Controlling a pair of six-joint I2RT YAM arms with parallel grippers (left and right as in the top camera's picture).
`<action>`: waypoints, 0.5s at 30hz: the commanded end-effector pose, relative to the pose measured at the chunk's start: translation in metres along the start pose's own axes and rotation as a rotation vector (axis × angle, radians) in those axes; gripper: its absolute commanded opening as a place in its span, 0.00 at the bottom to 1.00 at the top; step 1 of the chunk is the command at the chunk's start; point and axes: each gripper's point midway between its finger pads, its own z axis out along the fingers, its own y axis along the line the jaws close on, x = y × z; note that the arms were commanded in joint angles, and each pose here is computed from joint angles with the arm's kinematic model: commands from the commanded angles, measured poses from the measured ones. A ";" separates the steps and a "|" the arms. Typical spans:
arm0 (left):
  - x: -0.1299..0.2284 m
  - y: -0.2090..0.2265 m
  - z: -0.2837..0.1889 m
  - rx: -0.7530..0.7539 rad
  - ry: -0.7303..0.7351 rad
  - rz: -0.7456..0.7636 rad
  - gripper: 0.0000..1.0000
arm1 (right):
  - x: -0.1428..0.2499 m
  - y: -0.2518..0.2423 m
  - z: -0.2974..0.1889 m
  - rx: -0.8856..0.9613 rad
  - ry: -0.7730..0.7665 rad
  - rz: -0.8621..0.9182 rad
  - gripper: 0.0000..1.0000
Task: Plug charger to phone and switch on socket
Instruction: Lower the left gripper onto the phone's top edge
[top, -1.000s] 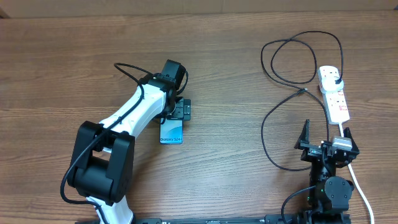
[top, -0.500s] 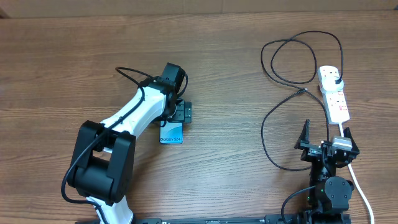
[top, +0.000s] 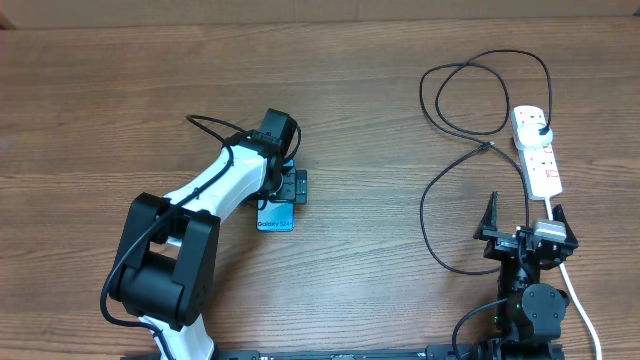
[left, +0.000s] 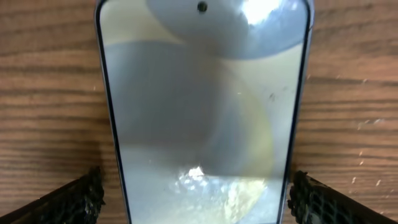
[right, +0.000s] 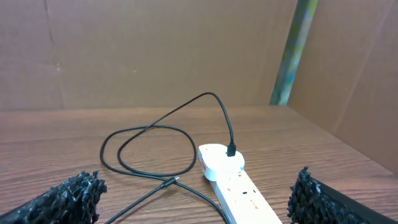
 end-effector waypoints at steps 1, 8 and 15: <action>0.003 -0.001 0.004 0.008 0.014 0.002 1.00 | 0.001 0.001 0.000 -0.004 -0.006 -0.007 1.00; 0.003 -0.001 0.004 0.009 0.015 -0.016 1.00 | 0.001 0.001 0.000 -0.004 -0.006 -0.007 1.00; 0.002 -0.003 0.004 0.013 0.012 -0.064 1.00 | 0.001 0.001 0.000 -0.004 -0.006 -0.007 1.00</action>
